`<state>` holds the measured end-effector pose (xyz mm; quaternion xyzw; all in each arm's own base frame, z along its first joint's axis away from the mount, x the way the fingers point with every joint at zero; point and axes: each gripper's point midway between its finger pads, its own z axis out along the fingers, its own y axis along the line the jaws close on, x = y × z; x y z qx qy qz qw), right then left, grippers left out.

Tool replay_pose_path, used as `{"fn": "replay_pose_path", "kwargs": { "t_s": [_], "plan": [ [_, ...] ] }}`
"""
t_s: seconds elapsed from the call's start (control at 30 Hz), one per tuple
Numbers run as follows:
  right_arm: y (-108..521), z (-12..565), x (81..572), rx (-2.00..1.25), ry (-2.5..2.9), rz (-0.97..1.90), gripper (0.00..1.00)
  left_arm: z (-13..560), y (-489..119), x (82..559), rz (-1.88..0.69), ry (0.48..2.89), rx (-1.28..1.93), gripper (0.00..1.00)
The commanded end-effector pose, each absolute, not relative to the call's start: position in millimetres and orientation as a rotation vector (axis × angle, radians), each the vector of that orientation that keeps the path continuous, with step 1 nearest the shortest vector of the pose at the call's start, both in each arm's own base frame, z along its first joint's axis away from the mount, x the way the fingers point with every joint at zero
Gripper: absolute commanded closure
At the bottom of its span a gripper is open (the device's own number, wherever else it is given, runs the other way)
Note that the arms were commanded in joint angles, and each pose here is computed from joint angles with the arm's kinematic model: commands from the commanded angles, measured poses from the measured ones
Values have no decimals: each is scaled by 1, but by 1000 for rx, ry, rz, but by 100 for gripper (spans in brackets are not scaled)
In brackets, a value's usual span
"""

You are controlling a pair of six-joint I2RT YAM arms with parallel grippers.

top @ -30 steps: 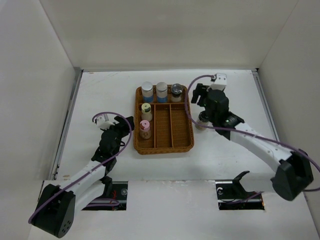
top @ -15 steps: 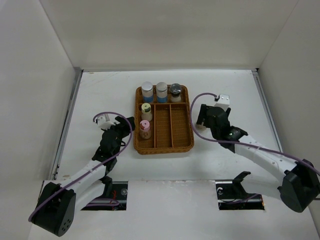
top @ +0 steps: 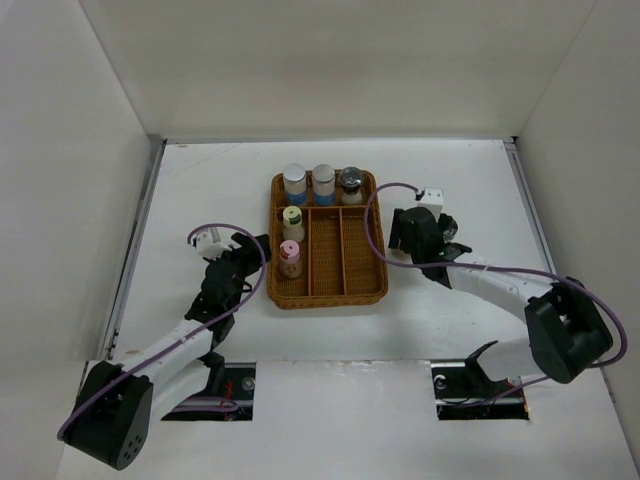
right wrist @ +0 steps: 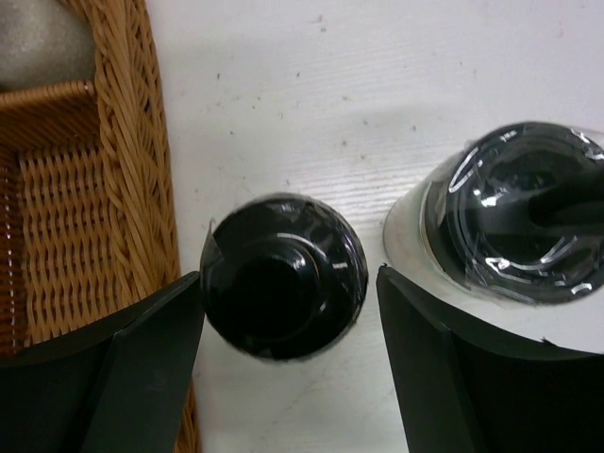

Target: Organize the condiment bottles

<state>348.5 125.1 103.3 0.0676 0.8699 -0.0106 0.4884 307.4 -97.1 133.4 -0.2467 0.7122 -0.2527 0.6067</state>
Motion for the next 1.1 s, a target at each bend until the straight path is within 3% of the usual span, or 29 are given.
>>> {"fn": "replay_pose_path", "kwargs": {
  "t_s": [0.0, 0.17, 0.37, 0.53, 0.8, 1.07],
  "plan": [
    [131, 136, 376, 207, 1990, 8, 23, 148, -100, 309, -625, 1587, -568, 33],
    [133, 151, 380, 197, 1950, 17, 38, 148, -99, 309, -632, 1584, -570, 33],
    [141, 223, 377, 198, 1790, 69, 42, 145, -100, 310, -627, 1596, -570, 33],
    [198, 259, 375, 105, 1715, 221, 43, 145, -98, 310, -621, 1593, -576, 33],
    [306, 260, 389, -68, 1723, 392, 43, 148, -93, 308, -608, 1573, -581, 33],
    [342, 222, 403, -130, 1789, 397, 43, 147, -90, 307, -598, 1568, -590, 33]
  ]
}}
